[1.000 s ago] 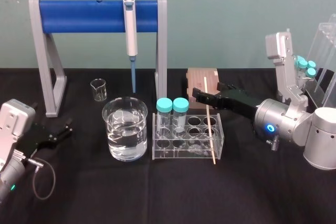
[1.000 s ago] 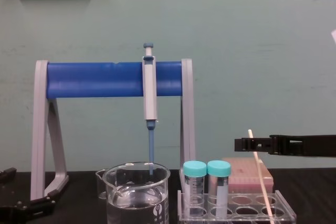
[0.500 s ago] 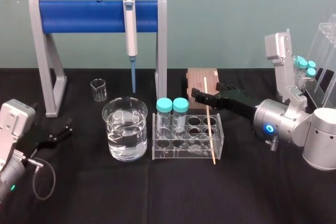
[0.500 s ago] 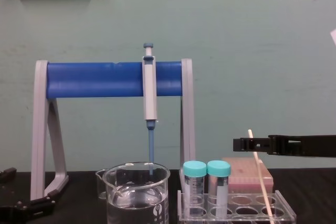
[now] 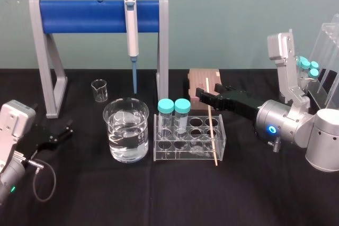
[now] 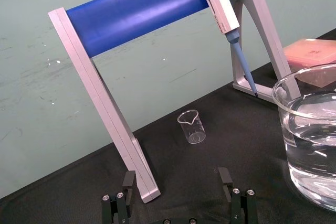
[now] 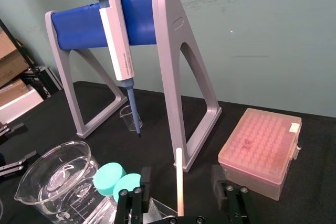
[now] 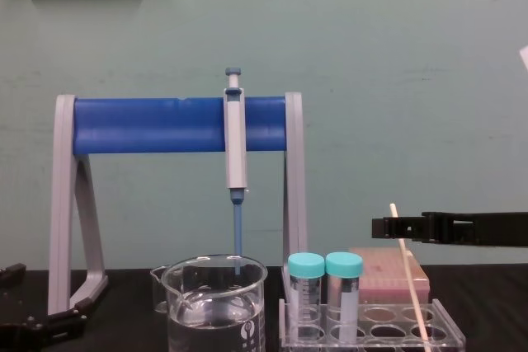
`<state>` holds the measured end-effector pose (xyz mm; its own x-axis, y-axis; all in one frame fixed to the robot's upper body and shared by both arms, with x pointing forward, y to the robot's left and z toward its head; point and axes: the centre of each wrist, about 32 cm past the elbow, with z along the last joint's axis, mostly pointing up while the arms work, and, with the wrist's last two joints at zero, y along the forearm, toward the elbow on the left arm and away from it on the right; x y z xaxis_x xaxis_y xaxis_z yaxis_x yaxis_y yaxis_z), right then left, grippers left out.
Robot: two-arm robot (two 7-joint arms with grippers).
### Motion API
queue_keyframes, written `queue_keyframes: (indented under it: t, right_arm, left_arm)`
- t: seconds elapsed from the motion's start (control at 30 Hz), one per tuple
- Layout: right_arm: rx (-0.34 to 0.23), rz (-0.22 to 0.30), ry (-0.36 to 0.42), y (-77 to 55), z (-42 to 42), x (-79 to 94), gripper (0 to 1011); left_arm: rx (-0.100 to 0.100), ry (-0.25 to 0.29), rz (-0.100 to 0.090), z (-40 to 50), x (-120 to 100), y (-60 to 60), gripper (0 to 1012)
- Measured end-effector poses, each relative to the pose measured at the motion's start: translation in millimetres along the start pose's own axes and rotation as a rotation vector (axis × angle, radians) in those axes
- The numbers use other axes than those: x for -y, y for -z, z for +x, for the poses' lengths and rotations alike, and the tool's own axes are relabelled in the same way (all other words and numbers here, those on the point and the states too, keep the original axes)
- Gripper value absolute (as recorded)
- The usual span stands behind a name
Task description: Hold the thermometer with one hand and immerse one end into the beaker, then reinsert it into the test tube rack.
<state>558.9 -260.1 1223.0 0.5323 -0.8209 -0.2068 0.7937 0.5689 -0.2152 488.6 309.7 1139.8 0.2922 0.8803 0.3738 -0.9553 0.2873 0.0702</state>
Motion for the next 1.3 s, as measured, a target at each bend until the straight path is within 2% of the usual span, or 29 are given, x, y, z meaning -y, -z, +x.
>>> queue_keyframes:
  t: [0.07,0.13,0.17,0.23,0.27,0.37,0.5,0.57,0.6,0.7,0.77,1.3]
  right_arm:
    - [0.000,0.000,0.000,0.0,0.0,0.0,687]
    - [0.000,0.000,0.000,0.0,0.0,0.0,653]
    - [0.000,0.000,0.000,0.0,0.0,0.0,596]
    - [0.000,0.000,0.000,0.0,0.0,0.0,548]
    - [0.000,0.000,0.000,0.0,0.0,0.0,483]
    - [0.000,0.000,0.000,0.0,0.0,0.0,421]
    - [0.000,0.000,0.000,0.0,0.0,0.0,260]
    - [0.000,0.000,0.000,0.0,0.0,0.0,222]
    - [0.000,0.000,0.000,0.0,0.0,0.0,164]
    - [0.000,0.000,0.000,0.0,0.0,0.0,112]
    - [0.000,0.000,0.000,0.0,0.0,0.0,43]
    - [0.000,0.001,0.000,-0.1,0.1,0.1,38]
  left_arm:
    - [0.000,0.000,0.000,0.0,0.0,0.0,1004]
    - [0.000,0.000,0.000,0.0,0.0,0.0,1004]
    - [0.000,0.000,0.000,0.0,0.0,0.0,1004]
    - [0.000,0.000,0.000,0.0,0.0,0.0,1004]
    - [0.000,0.000,0.000,0.0,0.0,0.0,1004]
    - [0.000,0.000,0.000,0.0,0.0,0.0,1004]
    - [0.000,0.000,0.000,0.0,0.0,0.0,1004]
    - [0.000,0.000,0.000,0.0,0.0,0.0,1004]
    - [0.000,0.000,0.000,-0.1,0.0,0.0,1004]
    - [0.000,0.000,0.000,0.0,0.0,0.0,1004]
    - [0.000,0.000,0.000,0.0,0.0,0.0,1004]
    - [0.000,0.000,0.000,0.0,0.0,0.0,1004]
